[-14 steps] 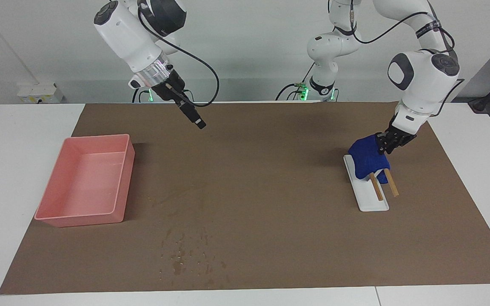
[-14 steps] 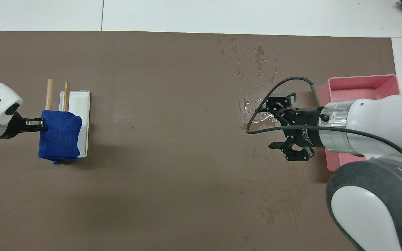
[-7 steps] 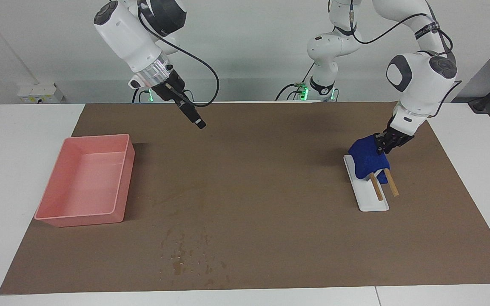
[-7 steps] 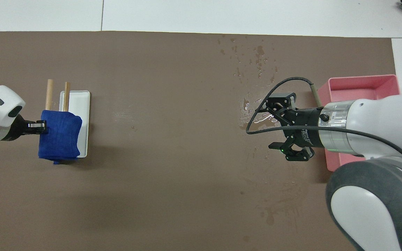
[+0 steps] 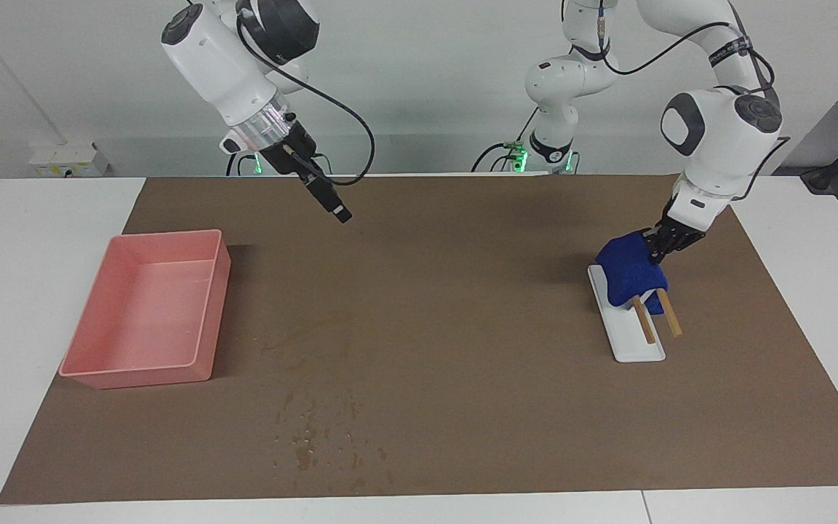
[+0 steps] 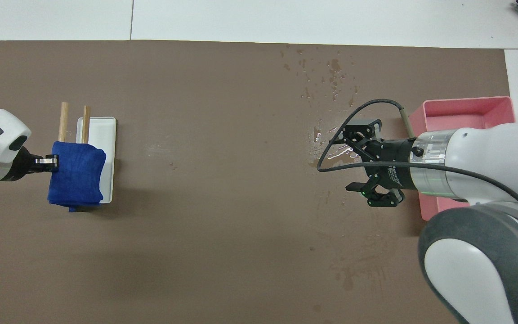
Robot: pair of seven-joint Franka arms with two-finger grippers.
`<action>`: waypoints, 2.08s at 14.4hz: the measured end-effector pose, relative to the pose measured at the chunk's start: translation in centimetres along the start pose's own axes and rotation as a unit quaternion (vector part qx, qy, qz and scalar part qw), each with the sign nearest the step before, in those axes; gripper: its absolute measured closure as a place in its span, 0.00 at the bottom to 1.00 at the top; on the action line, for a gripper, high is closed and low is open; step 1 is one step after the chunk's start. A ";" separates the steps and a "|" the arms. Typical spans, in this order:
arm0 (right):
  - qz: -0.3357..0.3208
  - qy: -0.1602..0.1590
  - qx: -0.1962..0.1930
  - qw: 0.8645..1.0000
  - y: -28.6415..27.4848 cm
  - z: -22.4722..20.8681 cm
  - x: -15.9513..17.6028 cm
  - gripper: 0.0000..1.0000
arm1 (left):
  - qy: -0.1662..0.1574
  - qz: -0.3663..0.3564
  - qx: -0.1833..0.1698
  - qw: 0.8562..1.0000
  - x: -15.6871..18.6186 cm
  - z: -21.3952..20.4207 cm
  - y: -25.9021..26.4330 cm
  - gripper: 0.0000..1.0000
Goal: Wipe water with towel using both arms
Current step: 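Grasp the blue towel with the left gripper and lift it off, then carry the towel toward the right gripper while the right gripper approaches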
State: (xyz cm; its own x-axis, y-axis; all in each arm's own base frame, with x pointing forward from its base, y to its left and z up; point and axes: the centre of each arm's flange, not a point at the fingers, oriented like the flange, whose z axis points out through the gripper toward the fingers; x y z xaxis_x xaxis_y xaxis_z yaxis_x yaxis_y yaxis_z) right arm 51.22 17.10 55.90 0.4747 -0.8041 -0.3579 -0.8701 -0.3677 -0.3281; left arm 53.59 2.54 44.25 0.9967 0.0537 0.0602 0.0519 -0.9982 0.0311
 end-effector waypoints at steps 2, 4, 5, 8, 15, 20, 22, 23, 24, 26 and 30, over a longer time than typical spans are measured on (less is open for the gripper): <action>0.000 0.000 0.000 1.000 0.0 0.0 0.0 0.00 | -0.004 -0.042 -0.048 0.998 0.4 -1.5 0.4 0.96; 0.006 -0.004 0.005 1.000 -0.1 0.0 0.0 0.00 | -0.004 -0.102 -0.102 0.990 1.0 -3.7 0.9 0.96; 0.012 -0.010 0.012 1.000 -0.1 0.1 -0.1 0.00 | -0.005 -0.137 -0.126 0.983 1.3 -4.9 1.2 0.96; 0.044 -0.017 0.029 0.998 -0.3 1.2 -0.8 0.00 | -0.020 -0.260 -0.201 0.944 2.2 -9.3 3.4 0.96; 0.115 -0.041 0.065 0.990 -1.7 5.0 -3.5 0.00 | -0.095 -0.506 -0.260 0.817 0.8 -16.3 17.9 0.96; 0.146 -0.066 0.068 0.985 -2.0 6.4 -5.4 0.00 | -0.108 -0.566 -0.279 0.768 -1.8 -16.7 26.7 0.96; 0.164 -0.074 0.067 0.981 -2.0 7.4 -8.2 0.00 | -0.106 -0.569 -0.290 0.762 -2.8 -16.3 29.0 0.96; 0.168 -0.077 0.066 0.981 -1.9 7.7 -9.2 0.00 | -0.106 -0.570 -0.294 0.760 -3.4 -15.9 30.2 0.96; 0.169 -0.079 0.064 0.980 -1.9 7.8 -9.7 0.00 | -0.108 -0.570 -0.294 0.760 -4.1 -15.6 31.2 0.96; 0.172 -0.079 0.068 0.980 -2.0 7.7 -9.5 0.00 | -0.111 -0.567 -0.291 0.763 -5.3 -15.2 32.3 0.96; 0.172 -0.075 0.083 0.979 -2.2 7.4 -9.1 0.00 | -0.109 -0.567 -0.288 0.763 -5.7 -15.2 32.3 0.96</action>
State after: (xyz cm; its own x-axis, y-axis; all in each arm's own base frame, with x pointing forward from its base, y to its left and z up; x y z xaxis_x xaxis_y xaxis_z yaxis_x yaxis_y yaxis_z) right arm 49.84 28.68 53.42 0.1828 -0.7847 -0.5923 -0.9543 0.0033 -0.2990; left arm 48.62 -29.60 60.04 0.3200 0.8060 -0.4981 0.9168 -0.1307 0.3775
